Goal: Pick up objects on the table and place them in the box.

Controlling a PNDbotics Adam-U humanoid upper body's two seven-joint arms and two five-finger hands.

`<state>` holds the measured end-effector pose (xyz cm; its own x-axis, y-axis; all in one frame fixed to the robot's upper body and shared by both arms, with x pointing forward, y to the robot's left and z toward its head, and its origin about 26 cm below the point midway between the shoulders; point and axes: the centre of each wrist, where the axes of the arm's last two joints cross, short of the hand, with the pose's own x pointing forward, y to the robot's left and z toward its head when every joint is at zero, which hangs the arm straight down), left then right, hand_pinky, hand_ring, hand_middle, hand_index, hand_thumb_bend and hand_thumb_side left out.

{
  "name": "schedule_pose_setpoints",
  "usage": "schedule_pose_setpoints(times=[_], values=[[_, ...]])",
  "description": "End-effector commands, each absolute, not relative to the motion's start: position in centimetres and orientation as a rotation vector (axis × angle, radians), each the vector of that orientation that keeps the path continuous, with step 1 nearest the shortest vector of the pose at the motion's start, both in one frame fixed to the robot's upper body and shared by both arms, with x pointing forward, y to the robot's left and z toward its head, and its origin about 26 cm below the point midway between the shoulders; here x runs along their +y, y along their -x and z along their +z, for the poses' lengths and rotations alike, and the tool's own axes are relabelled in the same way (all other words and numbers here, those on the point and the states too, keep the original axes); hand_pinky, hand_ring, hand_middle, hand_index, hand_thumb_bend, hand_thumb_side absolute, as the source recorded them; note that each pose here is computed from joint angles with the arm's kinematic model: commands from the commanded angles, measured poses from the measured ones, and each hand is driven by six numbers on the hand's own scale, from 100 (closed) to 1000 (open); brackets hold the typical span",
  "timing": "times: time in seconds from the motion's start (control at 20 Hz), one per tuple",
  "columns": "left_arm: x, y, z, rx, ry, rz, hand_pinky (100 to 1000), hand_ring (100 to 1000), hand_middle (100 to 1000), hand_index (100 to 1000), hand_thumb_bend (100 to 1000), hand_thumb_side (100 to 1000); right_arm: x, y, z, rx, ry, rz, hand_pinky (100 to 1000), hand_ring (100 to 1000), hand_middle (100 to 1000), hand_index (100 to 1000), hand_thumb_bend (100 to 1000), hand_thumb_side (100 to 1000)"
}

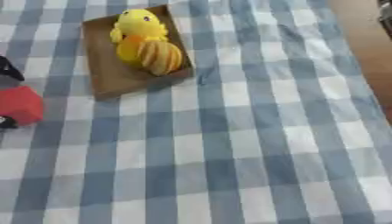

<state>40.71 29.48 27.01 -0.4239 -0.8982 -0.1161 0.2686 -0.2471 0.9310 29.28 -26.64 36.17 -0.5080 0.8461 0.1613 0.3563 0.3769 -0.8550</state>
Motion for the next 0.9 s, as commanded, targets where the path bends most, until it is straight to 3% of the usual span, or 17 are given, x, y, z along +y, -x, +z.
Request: schedule_pose_setpoints(times=[0.05, 0.45, 0.55, 0.8, 0.9], values=[[30.13, -40.57, 27.85, -1.141, -0.916, -1.774, 876, 828, 744, 828, 650, 469, -26.8, -28.69, 36.97, -2.062, 1.058, 1.049, 791, 752, 713, 813, 100, 632], [30.08, -40.7, 27.44, -1.169, -0.892, -1.747, 842, 731, 594, 771, 548, 475, -26.96, -28.76, 36.67, -2.051, 1.05, 1.044, 792, 754, 715, 813, 100, 636], [29.93, -40.59, 27.46, -1.19, -0.884, -1.739, 824, 694, 560, 726, 460, 480, -27.03, -28.77, 36.59, -2.045, 1.051, 1.04, 792, 754, 715, 813, 100, 634], [29.7, -40.22, 27.63, -1.223, -0.861, -1.755, 793, 650, 523, 666, 253, 362, -27.11, -28.78, 36.54, -2.044, 1.048, 1.028, 792, 753, 715, 814, 100, 636], [29.6, -40.04, 27.8, -1.235, -0.853, -1.764, 787, 639, 515, 647, 211, 333, -27.14, -28.78, 36.52, -2.043, 1.046, 1.026, 792, 754, 716, 814, 100, 637]])
